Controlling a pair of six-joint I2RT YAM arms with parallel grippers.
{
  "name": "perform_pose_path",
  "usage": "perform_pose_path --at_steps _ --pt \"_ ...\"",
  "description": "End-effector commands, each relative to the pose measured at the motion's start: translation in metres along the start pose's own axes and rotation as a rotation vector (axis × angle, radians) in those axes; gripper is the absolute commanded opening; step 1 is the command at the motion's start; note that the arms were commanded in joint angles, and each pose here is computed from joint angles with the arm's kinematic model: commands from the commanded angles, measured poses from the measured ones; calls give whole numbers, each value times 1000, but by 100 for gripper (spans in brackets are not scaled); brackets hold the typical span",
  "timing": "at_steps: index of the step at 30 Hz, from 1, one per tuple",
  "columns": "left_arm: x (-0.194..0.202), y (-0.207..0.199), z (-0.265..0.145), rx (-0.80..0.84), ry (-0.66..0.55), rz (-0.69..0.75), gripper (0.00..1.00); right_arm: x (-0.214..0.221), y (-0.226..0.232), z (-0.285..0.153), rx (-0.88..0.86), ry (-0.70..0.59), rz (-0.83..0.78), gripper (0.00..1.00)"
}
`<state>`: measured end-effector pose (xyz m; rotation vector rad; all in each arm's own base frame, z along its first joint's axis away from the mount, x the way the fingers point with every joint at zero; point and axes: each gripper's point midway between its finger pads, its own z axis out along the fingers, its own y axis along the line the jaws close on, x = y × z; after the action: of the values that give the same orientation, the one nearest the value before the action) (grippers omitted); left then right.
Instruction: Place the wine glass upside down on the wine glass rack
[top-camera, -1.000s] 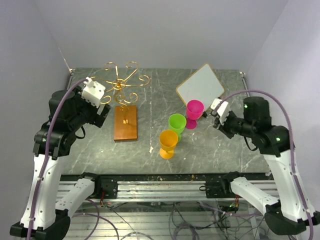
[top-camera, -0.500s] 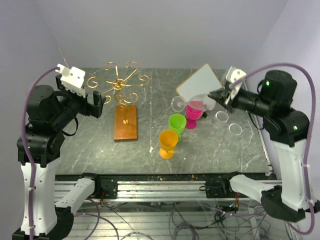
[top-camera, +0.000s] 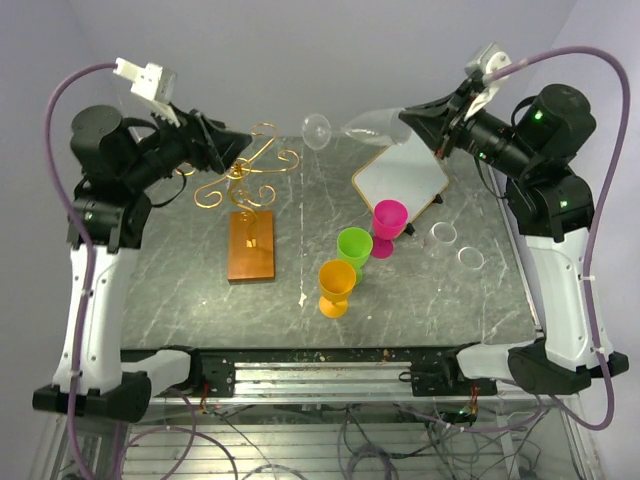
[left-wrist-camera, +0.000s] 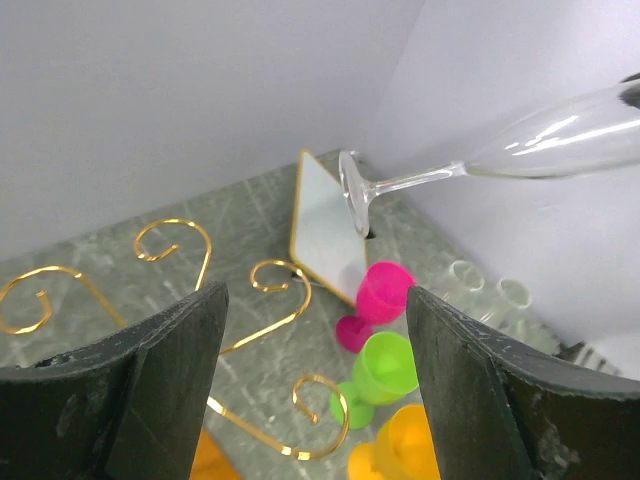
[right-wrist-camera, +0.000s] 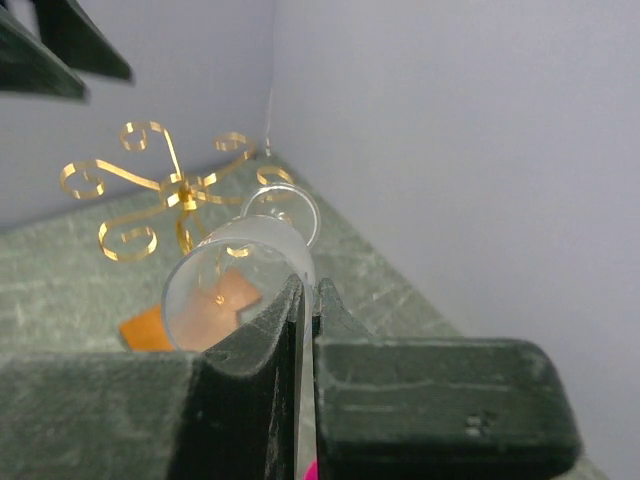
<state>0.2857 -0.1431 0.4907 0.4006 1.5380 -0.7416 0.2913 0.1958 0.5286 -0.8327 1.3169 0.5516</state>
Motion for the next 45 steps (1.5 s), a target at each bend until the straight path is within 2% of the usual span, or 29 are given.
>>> perform_pose_path --at_steps 1,6,11,20,26,37,42,45 --pt "-26 -21 24 141 -79 -152 83 -54 -9 5 33 -164 67 0" --pt "-18 -33 48 220 -56 -171 82 -54 -6 16 -9 -175 130 0" --pt "-6 -47 58 297 -39 -215 73 -49 2 21 -67 -176 152 0" --pt "10 -40 66 266 -16 -236 69 -48 20 16 -150 -186 165 0" --pt "16 -38 68 264 -7 -248 60 -48 21 15 -152 -187 157 0" --pt "17 -32 62 208 -20 -209 67 -47 13 12 -99 -180 134 0" --pt "22 -33 64 217 -8 -234 44 -48 16 12 -118 -183 138 0" --pt "24 -35 66 242 -1 -254 45 -47 17 13 -125 -183 142 0"
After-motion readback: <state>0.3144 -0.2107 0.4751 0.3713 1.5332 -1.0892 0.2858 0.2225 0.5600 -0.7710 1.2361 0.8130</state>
